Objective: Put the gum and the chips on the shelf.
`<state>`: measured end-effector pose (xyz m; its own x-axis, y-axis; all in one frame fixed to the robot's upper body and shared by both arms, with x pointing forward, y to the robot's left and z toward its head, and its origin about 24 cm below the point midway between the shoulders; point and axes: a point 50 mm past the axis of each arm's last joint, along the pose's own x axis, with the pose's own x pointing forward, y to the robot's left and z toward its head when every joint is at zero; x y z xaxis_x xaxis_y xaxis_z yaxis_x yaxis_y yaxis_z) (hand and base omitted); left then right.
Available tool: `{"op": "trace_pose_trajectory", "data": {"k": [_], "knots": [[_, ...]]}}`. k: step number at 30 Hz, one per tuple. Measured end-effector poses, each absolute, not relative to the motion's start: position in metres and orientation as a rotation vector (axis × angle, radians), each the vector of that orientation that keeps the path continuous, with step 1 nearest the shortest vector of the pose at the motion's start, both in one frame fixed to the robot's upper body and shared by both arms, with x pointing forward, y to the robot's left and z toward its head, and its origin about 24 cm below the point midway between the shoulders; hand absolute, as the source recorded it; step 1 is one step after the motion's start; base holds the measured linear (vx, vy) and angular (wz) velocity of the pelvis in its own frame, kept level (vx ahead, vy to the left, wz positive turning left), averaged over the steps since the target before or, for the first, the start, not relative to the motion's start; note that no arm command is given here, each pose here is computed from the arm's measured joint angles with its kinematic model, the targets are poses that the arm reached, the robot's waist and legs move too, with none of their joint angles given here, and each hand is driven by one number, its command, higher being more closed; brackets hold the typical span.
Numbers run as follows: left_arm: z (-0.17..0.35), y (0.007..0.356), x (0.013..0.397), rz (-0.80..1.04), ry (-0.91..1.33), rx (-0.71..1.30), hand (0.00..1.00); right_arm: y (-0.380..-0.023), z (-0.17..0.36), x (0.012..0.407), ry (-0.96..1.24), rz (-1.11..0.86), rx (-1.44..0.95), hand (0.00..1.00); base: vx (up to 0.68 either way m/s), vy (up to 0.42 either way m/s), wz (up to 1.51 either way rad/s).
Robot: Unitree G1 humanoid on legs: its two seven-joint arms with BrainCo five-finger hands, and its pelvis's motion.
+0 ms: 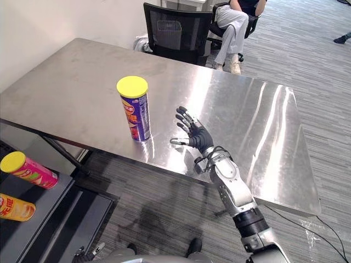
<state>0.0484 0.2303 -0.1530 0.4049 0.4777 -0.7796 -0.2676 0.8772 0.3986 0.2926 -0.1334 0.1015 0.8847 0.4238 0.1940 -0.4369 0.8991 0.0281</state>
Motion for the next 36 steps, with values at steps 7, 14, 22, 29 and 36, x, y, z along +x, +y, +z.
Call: {"op": "trace_pose_trajectory", "data": {"k": [7, 14, 22, 29, 36], "knots": [[-0.151, 0.230, 0.054, 0.465, 1.026, 0.230, 0.00, -0.129, 0.107, 0.307, -0.194, 0.410, 0.075, 0.00, -0.01, -0.003, 0.04], [-0.151, 0.230, 0.055, 0.463, 1.025, 0.229, 0.00, -0.122, 0.115, 0.320, -0.206, 0.392, 0.048, 0.00, 0.00, -0.008, 0.07], [-0.150, 0.228, 0.064, 0.449, 1.001, 0.227, 0.00, -0.113, 0.129, 0.336, -0.228, 0.405, 0.027, 0.00, -0.01, -0.003, 0.10], [-0.150, 0.227, 0.064, 0.450, 1.001, 0.225, 0.00, -0.111, 0.139, 0.348, -0.241, 0.399, 0.009, 0.00, 0.00, 0.000, 0.16], [-0.148, 0.227, 0.068, 0.446, 0.982, 0.221, 0.00, -0.108, 0.150, 0.356, -0.257, 0.395, -0.006, 0.00, 0.00, 0.002, 0.09]]}}
